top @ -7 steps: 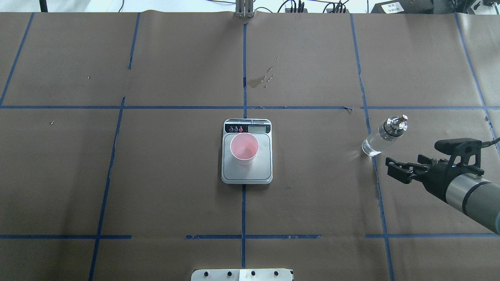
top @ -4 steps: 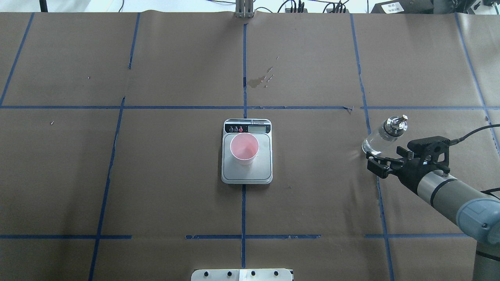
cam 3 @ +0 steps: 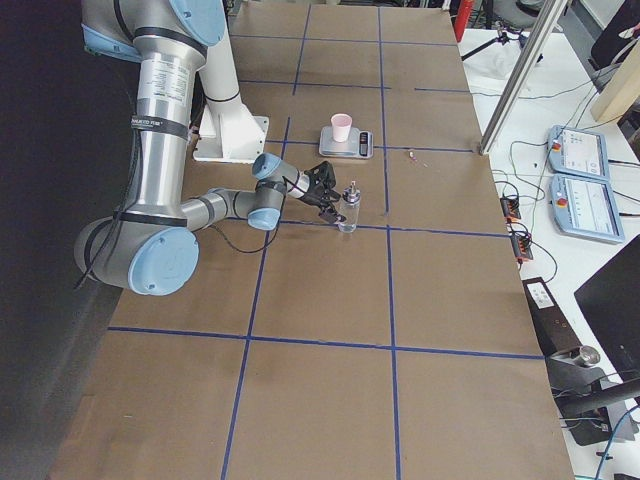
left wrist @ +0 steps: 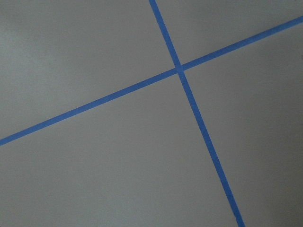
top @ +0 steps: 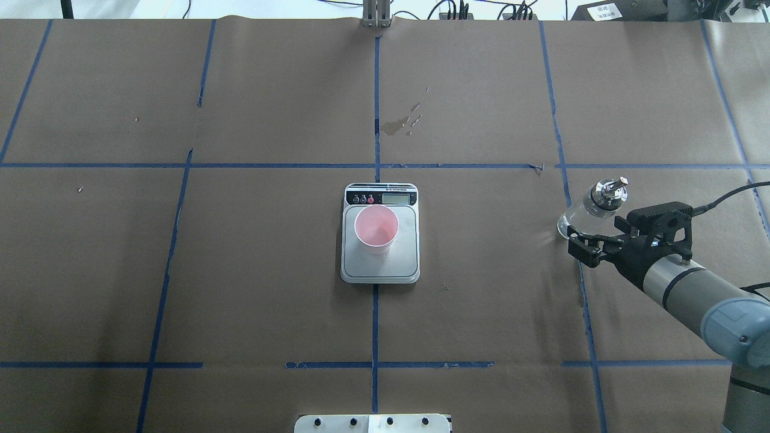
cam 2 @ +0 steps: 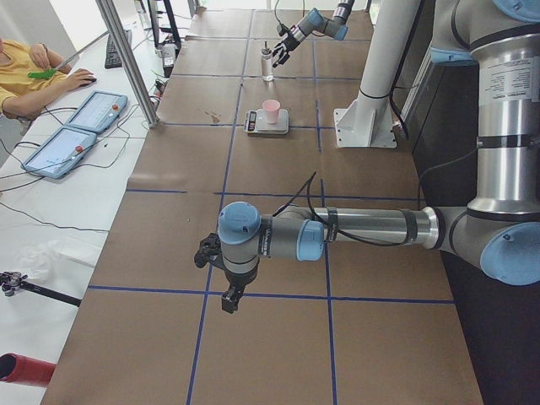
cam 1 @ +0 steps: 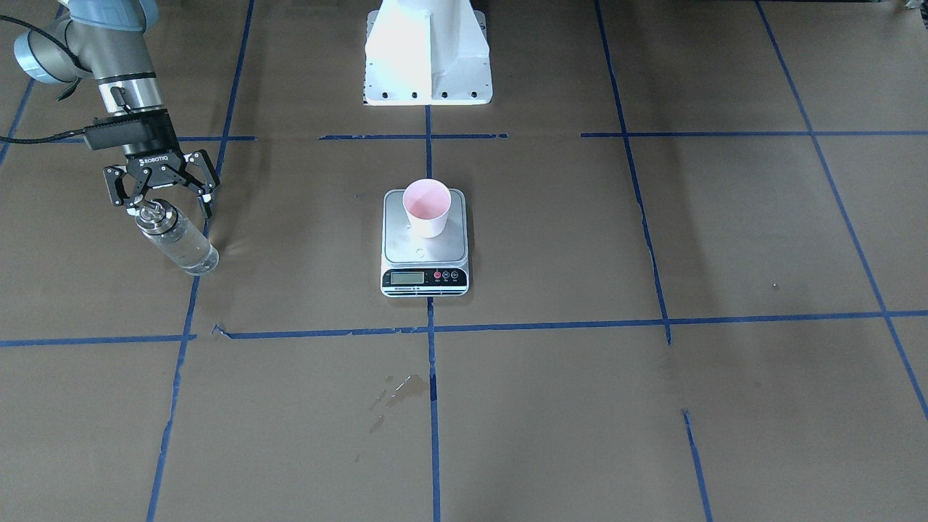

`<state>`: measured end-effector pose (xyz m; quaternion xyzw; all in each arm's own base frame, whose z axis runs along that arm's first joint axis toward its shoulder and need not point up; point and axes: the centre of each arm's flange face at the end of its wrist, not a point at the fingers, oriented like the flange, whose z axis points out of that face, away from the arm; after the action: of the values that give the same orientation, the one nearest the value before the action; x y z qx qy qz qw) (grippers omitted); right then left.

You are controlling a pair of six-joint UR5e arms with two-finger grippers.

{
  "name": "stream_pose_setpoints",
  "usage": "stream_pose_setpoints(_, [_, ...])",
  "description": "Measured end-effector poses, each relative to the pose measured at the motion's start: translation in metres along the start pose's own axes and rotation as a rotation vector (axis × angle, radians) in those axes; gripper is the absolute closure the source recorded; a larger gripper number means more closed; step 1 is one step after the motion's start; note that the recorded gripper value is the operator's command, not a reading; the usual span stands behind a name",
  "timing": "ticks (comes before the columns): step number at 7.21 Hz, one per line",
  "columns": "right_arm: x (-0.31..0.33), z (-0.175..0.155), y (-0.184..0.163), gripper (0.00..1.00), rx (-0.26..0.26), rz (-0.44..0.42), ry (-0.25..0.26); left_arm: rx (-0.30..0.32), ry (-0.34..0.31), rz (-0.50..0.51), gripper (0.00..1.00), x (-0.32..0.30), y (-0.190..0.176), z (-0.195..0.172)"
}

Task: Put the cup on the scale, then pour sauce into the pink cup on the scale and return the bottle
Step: 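Reach the right gripper to the glass sauce bottle and grasp it, then lift the bottle with the right gripper and carry it over the cup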

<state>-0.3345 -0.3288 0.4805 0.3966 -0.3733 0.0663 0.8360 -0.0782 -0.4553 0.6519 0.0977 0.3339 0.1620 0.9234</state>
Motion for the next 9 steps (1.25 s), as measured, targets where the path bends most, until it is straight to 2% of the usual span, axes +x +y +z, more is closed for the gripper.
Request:
stream_pose_setpoints(4, [-0.013, 0.027, -0.008, 0.0, 0.044, 0.004, 0.016, -0.001, 0.0, -0.002, 0.0, 0.0, 0.001, 0.0])
stream_pose_setpoints(5, [-0.011, 0.029, -0.009, 0.38, 0.048, -0.001, 0.021, -0.001, 0.0, -0.002, 0.0, 0.0, 0.001, 0.0])
stream_pose_setpoints(6, [-0.01, 0.03, -0.01, 0.96, 0.052, -0.002, 0.024, 0.0, 0.0, -0.002, 0.0, 0.0, 0.001, 0.0])
stream_pose_setpoints(7, [-0.01, 0.03, -0.012, 1.0, 0.062, -0.002, 0.029, -0.001, 0.0, -0.002, 0.0, -0.001, 0.001, 0.0])
stream_pose_setpoints(9, [-0.005, 0.028, -0.015, 1.0, 0.099, -0.001, 0.052, -0.001, 0.0, -0.002, 0.0, 0.0, 0.002, 0.001])
